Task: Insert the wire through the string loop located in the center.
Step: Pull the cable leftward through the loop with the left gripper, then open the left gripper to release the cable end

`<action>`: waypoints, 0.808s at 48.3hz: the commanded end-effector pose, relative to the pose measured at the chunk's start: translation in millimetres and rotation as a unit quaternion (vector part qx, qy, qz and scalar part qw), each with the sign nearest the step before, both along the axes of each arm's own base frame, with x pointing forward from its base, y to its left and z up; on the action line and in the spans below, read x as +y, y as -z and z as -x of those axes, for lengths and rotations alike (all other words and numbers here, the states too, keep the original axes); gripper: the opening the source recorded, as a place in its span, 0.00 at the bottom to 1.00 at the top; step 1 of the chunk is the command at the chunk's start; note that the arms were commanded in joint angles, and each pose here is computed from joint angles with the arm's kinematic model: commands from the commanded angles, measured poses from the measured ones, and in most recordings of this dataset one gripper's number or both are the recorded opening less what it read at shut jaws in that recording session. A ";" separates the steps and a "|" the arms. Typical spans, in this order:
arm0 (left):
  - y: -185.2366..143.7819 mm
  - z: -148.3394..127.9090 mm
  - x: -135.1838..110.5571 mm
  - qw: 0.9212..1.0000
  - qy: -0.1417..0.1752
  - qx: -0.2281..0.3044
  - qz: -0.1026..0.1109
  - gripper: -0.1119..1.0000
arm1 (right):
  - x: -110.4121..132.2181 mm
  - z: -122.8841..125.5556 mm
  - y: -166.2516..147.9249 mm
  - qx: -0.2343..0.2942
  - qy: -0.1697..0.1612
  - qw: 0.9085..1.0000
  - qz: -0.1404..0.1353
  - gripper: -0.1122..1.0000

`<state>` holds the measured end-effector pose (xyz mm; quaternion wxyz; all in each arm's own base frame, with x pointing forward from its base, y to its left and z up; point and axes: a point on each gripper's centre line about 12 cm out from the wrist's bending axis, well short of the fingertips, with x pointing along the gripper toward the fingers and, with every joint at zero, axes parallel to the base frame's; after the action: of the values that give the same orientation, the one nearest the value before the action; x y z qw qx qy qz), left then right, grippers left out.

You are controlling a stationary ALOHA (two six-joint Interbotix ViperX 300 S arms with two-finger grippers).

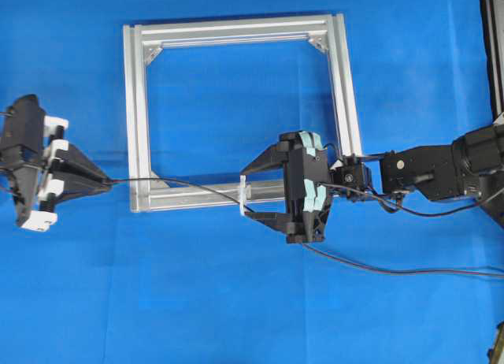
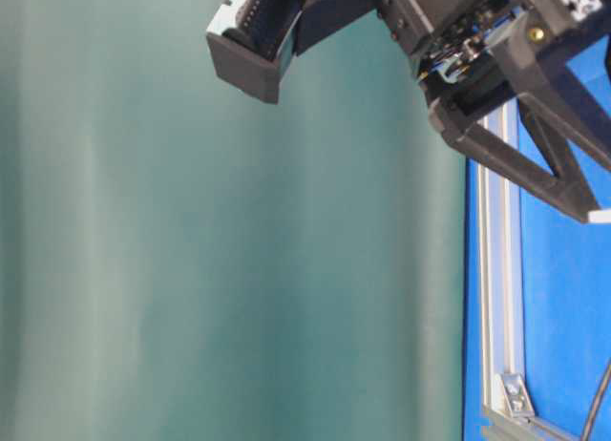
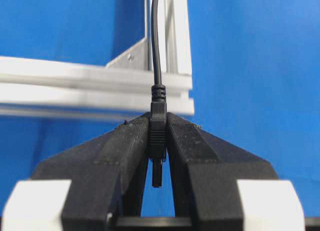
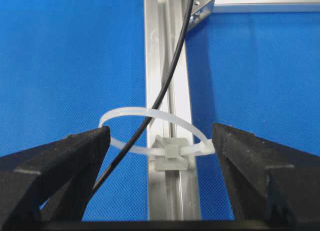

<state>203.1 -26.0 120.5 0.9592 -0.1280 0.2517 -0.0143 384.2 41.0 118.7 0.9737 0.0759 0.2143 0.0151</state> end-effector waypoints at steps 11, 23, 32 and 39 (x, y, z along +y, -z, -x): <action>-2.9 15.6 0.6 1.000 0.004 0.004 0.003 0.17 | 3.5 -2.5 -8.9 -0.014 -0.005 1.000 -0.001 0.82; -1.7 15.7 -2.5 1.000 0.013 0.008 0.002 0.17 | 3.5 -2.6 -8.5 -0.014 -0.005 1.000 -0.001 0.82; -1.4 15.7 -4.0 1.000 0.017 0.010 0.003 0.21 | 4.1 -3.0 -8.9 -0.015 -0.006 1.000 -0.001 0.82; -1.4 15.7 -4.0 1.000 0.016 0.010 0.004 0.61 | 3.5 -3.0 -9.5 -0.015 -0.005 1.000 0.000 0.82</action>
<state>184.2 -28.4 118.5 0.9542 -0.1269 0.2698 -0.0256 384.2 41.0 118.7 0.9737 0.0759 0.2143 0.0151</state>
